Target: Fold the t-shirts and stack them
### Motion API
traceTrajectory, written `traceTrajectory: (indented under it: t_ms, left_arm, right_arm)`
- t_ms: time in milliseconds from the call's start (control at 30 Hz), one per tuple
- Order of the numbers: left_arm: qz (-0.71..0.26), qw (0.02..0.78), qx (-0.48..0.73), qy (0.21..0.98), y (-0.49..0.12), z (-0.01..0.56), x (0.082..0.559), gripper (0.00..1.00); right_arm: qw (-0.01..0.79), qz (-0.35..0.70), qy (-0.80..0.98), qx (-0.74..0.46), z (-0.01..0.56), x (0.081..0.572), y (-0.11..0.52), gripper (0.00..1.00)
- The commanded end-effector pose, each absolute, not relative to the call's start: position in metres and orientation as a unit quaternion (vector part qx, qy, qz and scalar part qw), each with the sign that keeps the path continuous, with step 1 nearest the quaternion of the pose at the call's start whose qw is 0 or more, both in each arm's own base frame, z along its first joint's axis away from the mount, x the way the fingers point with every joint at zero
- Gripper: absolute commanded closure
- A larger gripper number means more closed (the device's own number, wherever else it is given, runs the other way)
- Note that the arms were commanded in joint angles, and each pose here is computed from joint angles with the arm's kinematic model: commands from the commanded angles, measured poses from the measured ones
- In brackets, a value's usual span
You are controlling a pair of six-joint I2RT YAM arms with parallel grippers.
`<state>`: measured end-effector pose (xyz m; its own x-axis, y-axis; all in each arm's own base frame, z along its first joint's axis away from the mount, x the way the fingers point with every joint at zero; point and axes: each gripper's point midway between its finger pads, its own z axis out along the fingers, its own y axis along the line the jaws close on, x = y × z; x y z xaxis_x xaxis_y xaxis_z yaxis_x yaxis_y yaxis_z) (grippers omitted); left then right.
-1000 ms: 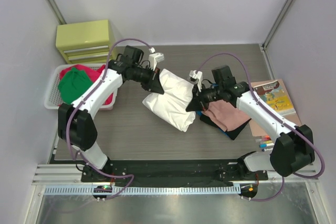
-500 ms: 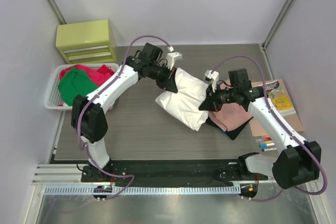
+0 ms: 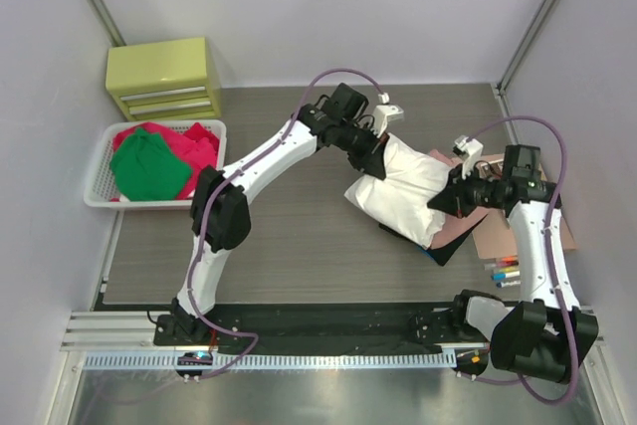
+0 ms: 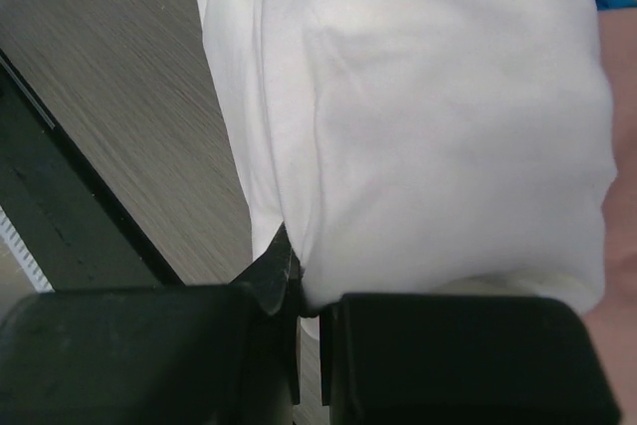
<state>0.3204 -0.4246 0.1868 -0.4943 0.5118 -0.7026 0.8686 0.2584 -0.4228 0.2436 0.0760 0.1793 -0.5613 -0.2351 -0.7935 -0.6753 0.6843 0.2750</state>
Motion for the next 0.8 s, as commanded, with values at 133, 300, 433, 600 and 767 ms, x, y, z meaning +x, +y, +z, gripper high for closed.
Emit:
traceTrajectory:
  t_ms: [133,300,433,600,767]
  left_arm:
    - [-0.387,0.261,0.458,0.756,-0.444,0.202,0.348,1.00]
    - [-0.397,0.252,0.456,0.756,-0.460,0.191,0.357,1.00]
    - [-0.392,0.252,0.459,0.757,-0.468,0.180,0.361,1.00]
    - [-0.383,0.258,0.456,0.761,-0.474,0.164,0.372,1.00]
    - [-0.377,0.246,0.459,0.766,-0.474,0.144,0.374,1.00]
  right_arm:
    - [0.412,0.277,0.831,-0.249,0.193,0.226,0.038,0.99]
    - [0.410,0.271,0.839,-0.233,0.190,0.223,0.022,0.99]
    - [0.411,0.261,0.847,-0.214,0.187,0.227,0.006,0.99]
    - [0.413,0.265,0.848,-0.203,0.185,0.228,-0.008,0.99]
    - [0.408,0.258,0.858,-0.177,0.170,0.225,-0.028,0.99]
